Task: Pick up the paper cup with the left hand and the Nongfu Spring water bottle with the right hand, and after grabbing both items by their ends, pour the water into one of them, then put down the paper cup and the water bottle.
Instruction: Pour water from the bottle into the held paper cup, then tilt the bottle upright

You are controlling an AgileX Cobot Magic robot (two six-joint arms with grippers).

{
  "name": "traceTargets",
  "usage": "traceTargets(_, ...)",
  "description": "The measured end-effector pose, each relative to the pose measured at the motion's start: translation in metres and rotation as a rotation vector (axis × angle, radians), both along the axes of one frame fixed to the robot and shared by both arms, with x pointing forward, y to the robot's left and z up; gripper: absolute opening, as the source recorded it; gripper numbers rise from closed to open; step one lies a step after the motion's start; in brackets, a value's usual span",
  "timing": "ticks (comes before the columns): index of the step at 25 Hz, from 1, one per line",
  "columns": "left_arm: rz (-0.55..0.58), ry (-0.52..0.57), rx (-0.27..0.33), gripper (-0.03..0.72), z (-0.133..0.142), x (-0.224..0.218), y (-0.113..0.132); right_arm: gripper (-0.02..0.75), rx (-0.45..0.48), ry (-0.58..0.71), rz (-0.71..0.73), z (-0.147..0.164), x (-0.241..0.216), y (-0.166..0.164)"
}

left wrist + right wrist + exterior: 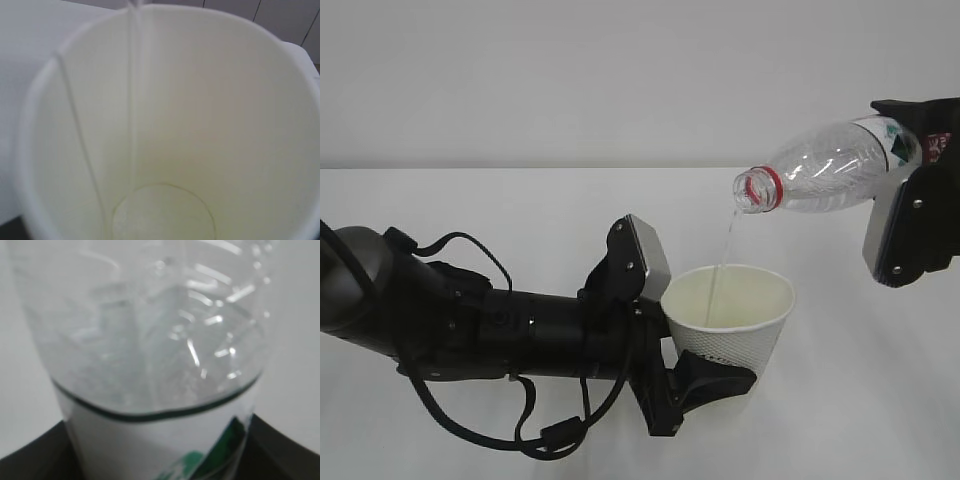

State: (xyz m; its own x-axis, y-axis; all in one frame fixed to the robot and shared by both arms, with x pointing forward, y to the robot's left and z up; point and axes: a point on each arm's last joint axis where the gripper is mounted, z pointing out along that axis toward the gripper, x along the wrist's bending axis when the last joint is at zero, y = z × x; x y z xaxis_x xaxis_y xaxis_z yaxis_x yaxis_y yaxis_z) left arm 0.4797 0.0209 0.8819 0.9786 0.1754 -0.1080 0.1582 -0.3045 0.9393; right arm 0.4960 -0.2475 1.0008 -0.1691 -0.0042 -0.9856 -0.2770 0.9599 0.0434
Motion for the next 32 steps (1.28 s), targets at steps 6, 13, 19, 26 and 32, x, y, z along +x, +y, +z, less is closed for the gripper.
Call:
traceTargets(6, 0.000, 0.000, 0.000, 0.501, 0.0000, 0.0000, 0.0000, 0.515, -0.003, -0.001, 0.001, 0.0000, 0.0000, 0.0000)
traceTargets(13, 0.000, 0.000, 0.000, 0.501, 0.0000, 0.0000, 0.0000, 0.515, -0.012, -0.004, 0.002, 0.0000, 0.0000, 0.0000)
traceTargets(19, 0.000, 0.000, 0.000, 0.501, 0.0000, 0.0000, 0.0000, 0.515, -0.012, -0.004, 0.002, 0.0000, 0.0000, 0.0000)
traceTargets(26, 0.000, 0.000, 0.000, 0.501, 0.0000, 0.0000, 0.0000, 0.515, -0.003, -0.003, -0.007, 0.0002, 0.0002, -0.0007)
traceTargets(32, 0.000, 0.000, 0.000, 0.501, 0.0000, 0.0000, 0.0000, 0.515, -0.003, -0.003, -0.011, 0.0002, 0.0003, -0.0010)
